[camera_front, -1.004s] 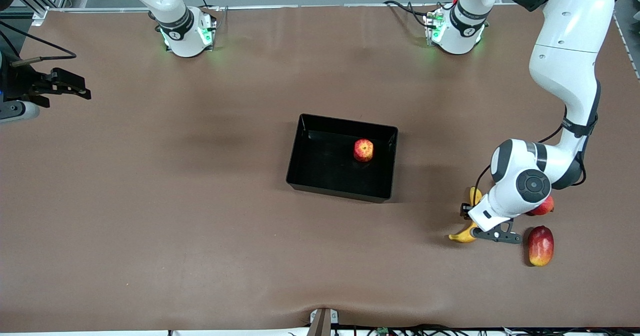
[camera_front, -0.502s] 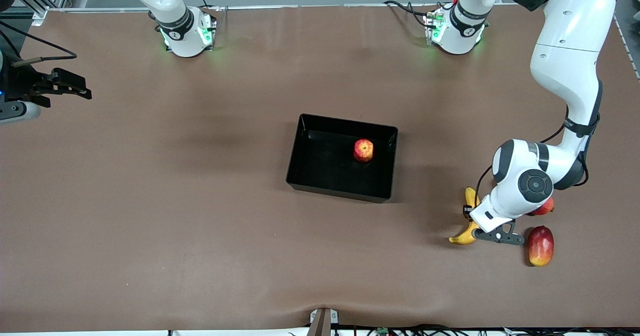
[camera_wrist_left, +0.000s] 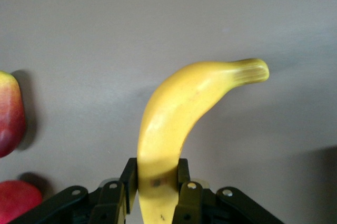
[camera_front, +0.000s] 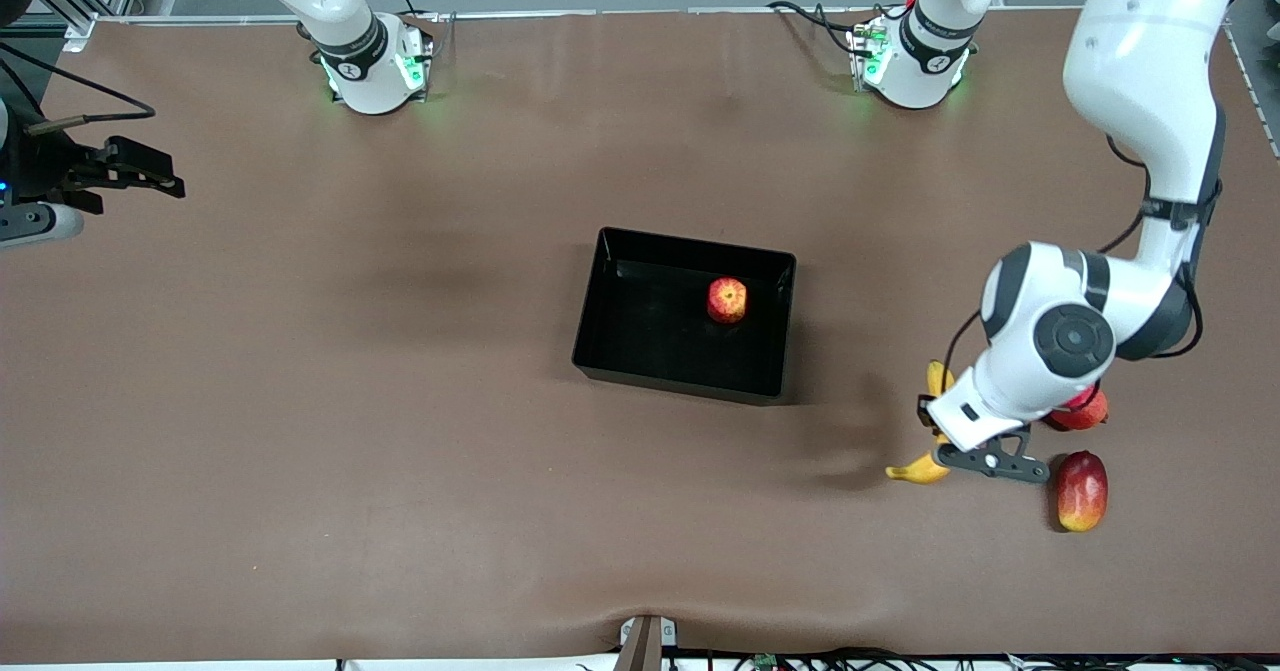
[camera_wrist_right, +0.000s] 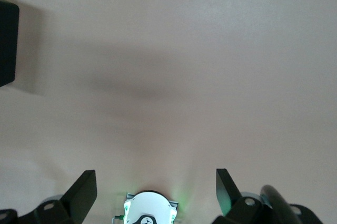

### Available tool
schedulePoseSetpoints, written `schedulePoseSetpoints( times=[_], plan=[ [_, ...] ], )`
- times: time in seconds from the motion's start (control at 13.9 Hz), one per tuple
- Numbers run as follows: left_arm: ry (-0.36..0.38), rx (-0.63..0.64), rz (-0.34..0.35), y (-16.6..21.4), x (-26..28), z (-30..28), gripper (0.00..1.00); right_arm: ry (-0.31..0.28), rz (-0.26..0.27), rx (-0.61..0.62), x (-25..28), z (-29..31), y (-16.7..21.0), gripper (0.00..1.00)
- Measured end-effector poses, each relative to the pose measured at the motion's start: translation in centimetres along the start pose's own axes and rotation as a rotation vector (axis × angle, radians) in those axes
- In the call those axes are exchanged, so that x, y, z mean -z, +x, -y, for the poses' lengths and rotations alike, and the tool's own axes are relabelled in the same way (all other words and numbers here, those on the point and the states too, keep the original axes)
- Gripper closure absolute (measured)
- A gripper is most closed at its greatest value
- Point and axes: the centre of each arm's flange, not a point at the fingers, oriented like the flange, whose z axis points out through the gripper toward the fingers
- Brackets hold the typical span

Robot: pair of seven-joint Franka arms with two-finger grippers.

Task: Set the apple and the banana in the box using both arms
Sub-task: 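Lift the banana and carry it over the box with the left gripper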

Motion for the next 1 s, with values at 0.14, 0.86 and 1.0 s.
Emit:
schedulePoseSetpoints(
  times=[0.14, 0.86, 1.0],
  plan=[
    [0.012, 0.016, -0.007, -0.3, 4.0, -4.9, 0.66, 0.001, 0.002, -0.004, -0.1, -0.2, 0.0, 0.00],
    [0.016, 0.192, 0.005, -5.3, 9.0, -28.4, 0.66, 0.004, 0.012, -0.008, -0.5, -0.4, 0.0, 0.00],
    [0.008, 0.199, 0.012, -5.7, 7.6, -31.5, 0.66, 0.005, 0.013, -0.008, -0.5, -0.5, 0.0, 0.00]
  ],
)
